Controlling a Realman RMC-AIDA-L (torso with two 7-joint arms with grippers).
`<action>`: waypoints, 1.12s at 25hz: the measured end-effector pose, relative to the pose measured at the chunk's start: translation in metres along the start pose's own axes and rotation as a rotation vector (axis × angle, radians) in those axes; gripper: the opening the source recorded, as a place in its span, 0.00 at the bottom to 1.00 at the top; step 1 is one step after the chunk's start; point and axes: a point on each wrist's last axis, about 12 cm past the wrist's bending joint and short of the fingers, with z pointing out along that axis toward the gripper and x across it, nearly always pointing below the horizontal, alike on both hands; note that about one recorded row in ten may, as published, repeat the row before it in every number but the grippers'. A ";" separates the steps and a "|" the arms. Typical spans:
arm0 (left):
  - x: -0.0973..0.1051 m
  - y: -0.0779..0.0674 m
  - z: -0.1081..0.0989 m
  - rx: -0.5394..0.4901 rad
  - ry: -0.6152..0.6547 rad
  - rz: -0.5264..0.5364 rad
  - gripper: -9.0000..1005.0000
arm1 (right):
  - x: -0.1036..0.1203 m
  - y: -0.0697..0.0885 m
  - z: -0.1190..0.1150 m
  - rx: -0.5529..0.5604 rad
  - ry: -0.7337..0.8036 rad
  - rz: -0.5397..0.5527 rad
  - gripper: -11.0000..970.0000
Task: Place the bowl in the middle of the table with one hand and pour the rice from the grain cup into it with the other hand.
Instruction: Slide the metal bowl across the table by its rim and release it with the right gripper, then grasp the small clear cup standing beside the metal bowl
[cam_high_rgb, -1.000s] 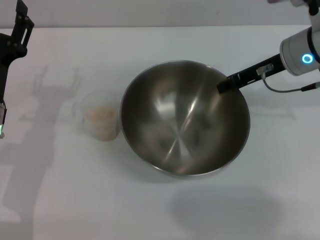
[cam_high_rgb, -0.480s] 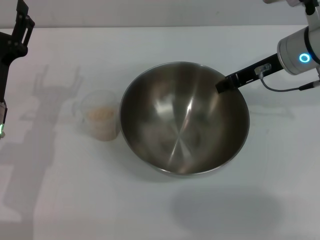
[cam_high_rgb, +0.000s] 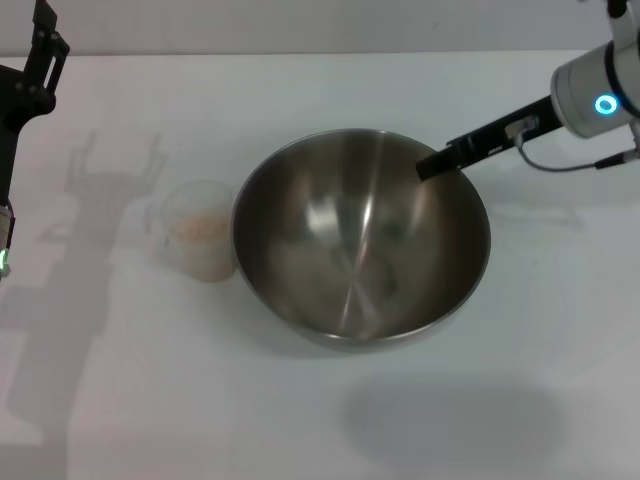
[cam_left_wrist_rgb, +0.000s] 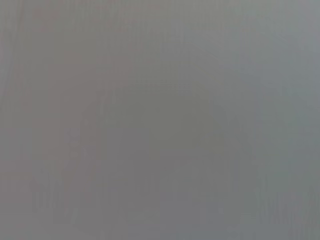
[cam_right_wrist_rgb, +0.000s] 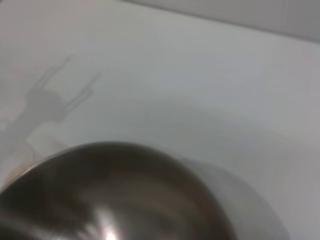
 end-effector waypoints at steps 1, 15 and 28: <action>0.000 0.000 -0.001 -0.001 0.000 0.000 0.82 | -0.003 0.000 -0.004 0.010 -0.015 -0.010 0.23; -0.001 0.001 -0.006 -0.002 -0.007 0.000 0.82 | -0.031 0.005 -0.026 0.081 -0.151 -0.125 0.51; -0.001 0.000 -0.010 -0.008 -0.007 -0.006 0.82 | -0.036 0.001 -0.024 0.372 -0.509 -0.395 0.51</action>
